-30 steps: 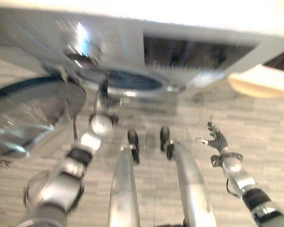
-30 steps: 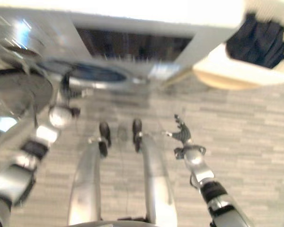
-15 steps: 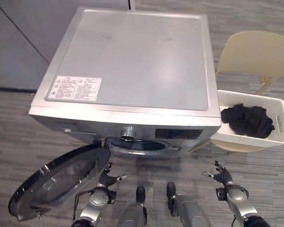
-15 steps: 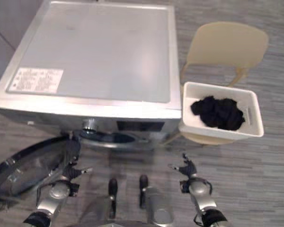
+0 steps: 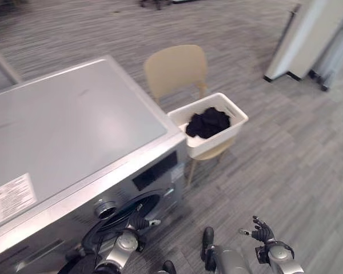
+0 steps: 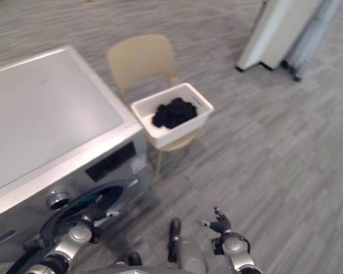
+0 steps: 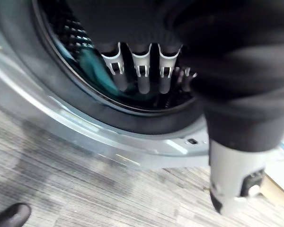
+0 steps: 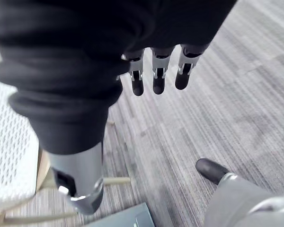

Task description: Grab the laundry basket,head to the washer,open it,put in the laundry and shut it.

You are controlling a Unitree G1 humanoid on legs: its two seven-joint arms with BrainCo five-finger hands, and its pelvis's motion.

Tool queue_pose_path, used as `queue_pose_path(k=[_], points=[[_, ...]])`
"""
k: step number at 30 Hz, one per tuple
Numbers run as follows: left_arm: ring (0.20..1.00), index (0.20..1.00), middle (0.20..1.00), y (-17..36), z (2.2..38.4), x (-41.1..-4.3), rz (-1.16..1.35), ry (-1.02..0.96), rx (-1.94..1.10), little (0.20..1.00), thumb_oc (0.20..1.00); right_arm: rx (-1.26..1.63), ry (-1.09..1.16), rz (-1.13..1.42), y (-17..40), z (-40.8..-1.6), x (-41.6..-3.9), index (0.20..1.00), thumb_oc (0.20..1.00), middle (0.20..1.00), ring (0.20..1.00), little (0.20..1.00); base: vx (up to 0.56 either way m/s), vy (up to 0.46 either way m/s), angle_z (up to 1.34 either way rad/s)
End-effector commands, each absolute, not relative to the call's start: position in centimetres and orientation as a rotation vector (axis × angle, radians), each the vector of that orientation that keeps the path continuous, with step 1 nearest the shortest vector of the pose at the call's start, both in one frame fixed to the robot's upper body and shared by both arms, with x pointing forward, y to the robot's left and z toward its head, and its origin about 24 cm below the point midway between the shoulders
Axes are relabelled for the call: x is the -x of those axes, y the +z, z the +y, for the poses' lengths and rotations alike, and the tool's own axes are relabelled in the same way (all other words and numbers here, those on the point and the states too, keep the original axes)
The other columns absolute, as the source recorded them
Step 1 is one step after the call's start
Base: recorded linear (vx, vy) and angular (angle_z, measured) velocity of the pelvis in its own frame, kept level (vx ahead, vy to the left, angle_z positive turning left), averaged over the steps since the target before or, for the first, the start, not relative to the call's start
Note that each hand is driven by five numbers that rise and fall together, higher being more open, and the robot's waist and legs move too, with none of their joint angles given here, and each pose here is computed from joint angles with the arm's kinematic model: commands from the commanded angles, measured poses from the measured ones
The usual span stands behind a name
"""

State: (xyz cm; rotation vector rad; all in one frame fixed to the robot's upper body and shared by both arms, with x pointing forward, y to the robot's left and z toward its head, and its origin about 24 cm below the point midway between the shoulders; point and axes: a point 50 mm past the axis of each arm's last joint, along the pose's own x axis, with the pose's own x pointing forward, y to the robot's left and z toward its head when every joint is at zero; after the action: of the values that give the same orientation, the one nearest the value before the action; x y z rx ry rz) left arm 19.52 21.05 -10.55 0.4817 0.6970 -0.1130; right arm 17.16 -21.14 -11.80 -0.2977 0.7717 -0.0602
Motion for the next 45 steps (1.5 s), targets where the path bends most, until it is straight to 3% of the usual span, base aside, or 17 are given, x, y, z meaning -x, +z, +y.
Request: queue_pose_path(k=[1, 15, 29, 36, 45], points=[[1.000, 1.000, 1.000, -9.3, 20.7, -21.1, 0.599, -0.102, -0.495, 1.000, 1.000, 0.384, -0.105, 0.680, -10.1, -23.2, -18.7, 1.000, 1.000, 1.000, 1.000, 1.000, 0.16, -0.166, -1.68], [1.000, 1.000, 1.000, -10.2, 17.4, -20.4, 0.615, -0.155, -0.397, 1.000, 1.000, 0.393, -0.177, 0.680, -9.9, -24.6, -18.1, 1.000, 1.000, 1.000, 1.000, 1.000, 0.18, -0.090, -0.74], [1.000, 1.000, 1.000, -10.8, 19.1, -18.7, 0.661, -0.090, -0.389, 1.000, 1.000, 0.446, -0.059, 0.715, -10.7, -23.1, -17.8, 1.000, 1.000, 1.000, 1.000, 1.000, 0.29, 0.043, -0.19], [1.000, 1.000, 1.000, -10.2, 19.5, -19.7, 0.626, -0.045, -0.376, 1.000, 1.000, 0.435, -0.038, 0.624, -9.3, -22.4, -19.9, 1.000, 1.000, 1.000, 1.000, 1.000, 0.18, -0.024, 0.37], [1.000, 1.000, 1.000, -11.1, 18.6, -19.4, 0.674, -0.073, -0.369, 1.000, 1.000, 0.426, -0.036, 0.664, -9.8, -22.7, -19.2, 1.000, 1.000, 1.000, 1.000, 1.000, 0.18, -0.219, 1.04]])
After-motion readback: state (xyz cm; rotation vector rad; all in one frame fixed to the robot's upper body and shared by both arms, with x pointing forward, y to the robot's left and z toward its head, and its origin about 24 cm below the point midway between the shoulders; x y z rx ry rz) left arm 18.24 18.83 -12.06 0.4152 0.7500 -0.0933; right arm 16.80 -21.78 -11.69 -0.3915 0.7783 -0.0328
